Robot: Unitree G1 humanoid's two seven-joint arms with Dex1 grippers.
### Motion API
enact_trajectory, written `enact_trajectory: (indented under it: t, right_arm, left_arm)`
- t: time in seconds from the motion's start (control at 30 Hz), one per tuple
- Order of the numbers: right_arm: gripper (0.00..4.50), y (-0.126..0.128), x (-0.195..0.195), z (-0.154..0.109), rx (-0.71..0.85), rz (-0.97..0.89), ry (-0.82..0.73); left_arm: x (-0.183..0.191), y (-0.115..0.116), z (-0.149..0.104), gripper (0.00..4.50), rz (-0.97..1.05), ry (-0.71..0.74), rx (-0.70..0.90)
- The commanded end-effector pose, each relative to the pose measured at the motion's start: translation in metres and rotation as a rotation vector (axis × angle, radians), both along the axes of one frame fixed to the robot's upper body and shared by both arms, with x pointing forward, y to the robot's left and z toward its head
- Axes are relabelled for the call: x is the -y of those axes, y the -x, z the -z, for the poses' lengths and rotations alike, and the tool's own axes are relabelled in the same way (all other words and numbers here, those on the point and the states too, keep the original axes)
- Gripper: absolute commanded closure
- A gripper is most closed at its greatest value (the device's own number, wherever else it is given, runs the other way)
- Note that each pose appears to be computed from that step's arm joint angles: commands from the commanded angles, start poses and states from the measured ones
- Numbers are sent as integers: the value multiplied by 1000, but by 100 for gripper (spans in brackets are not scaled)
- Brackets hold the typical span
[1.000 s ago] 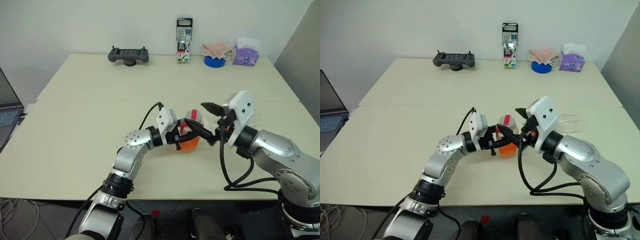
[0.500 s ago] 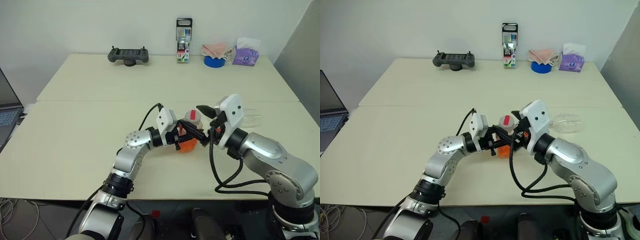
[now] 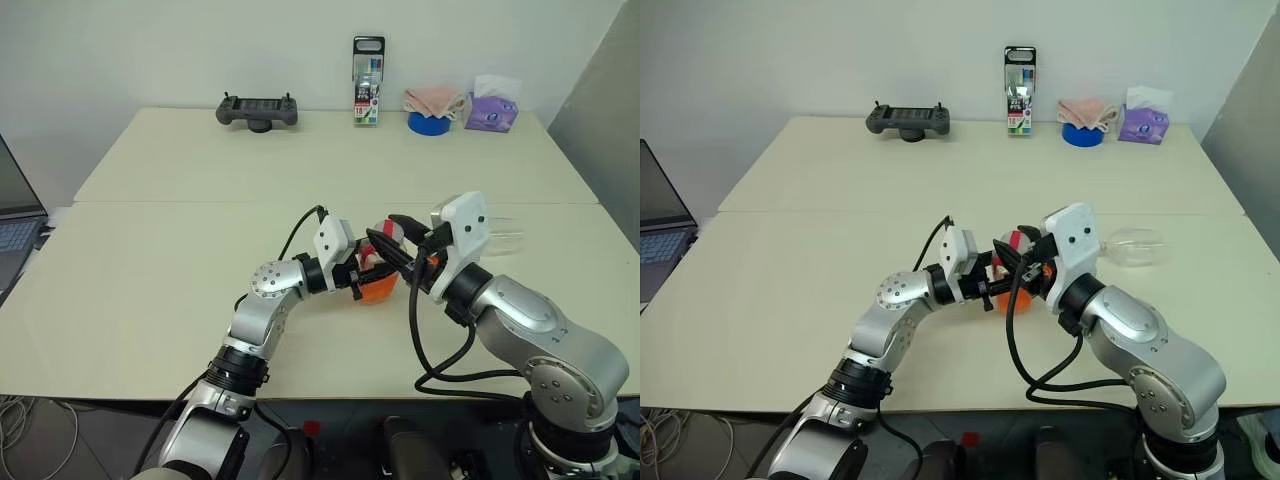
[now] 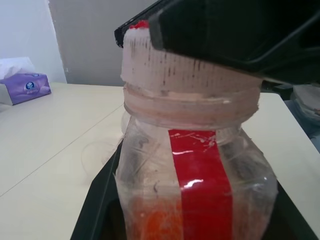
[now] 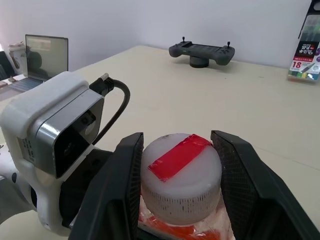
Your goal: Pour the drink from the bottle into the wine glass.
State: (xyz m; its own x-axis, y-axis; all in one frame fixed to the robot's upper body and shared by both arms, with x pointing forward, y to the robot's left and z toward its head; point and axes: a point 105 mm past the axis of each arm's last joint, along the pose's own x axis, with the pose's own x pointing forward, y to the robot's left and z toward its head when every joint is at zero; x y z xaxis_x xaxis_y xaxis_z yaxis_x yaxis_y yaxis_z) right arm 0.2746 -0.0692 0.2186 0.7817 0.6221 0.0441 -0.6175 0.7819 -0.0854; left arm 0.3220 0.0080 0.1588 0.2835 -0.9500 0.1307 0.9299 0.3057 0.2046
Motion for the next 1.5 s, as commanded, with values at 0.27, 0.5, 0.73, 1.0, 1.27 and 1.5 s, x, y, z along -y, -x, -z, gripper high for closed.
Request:
enact_trajectory:
  t: [0.27, 0.5, 0.73, 1.0, 1.27, 1.5]
  right_arm:
    - [270, 59, -17, -4, -108, -874, 122]
    - [270, 46, -9, -26, -79, -1012, 193]
    - [13, 37, -2, -26, -72, -1000, 222]
    - [0, 21, 1, -26, 2, -876, 263]
    - [0, 0, 12, -42, 134, -669, 260]
    - [0, -3, 22, -52, 184, -544, 196]
  left_arm:
    - [9, 10, -21, 281, 78, 24, 66]
    - [10, 16, -21, 281, 91, 10, 75]
    - [8, 16, -19, 282, 74, 9, 67]
    - [9, 16, -19, 282, 74, 10, 62]
    - [11, 15, -18, 282, 66, 10, 57]
    - [10, 12, -20, 282, 52, 22, 61]
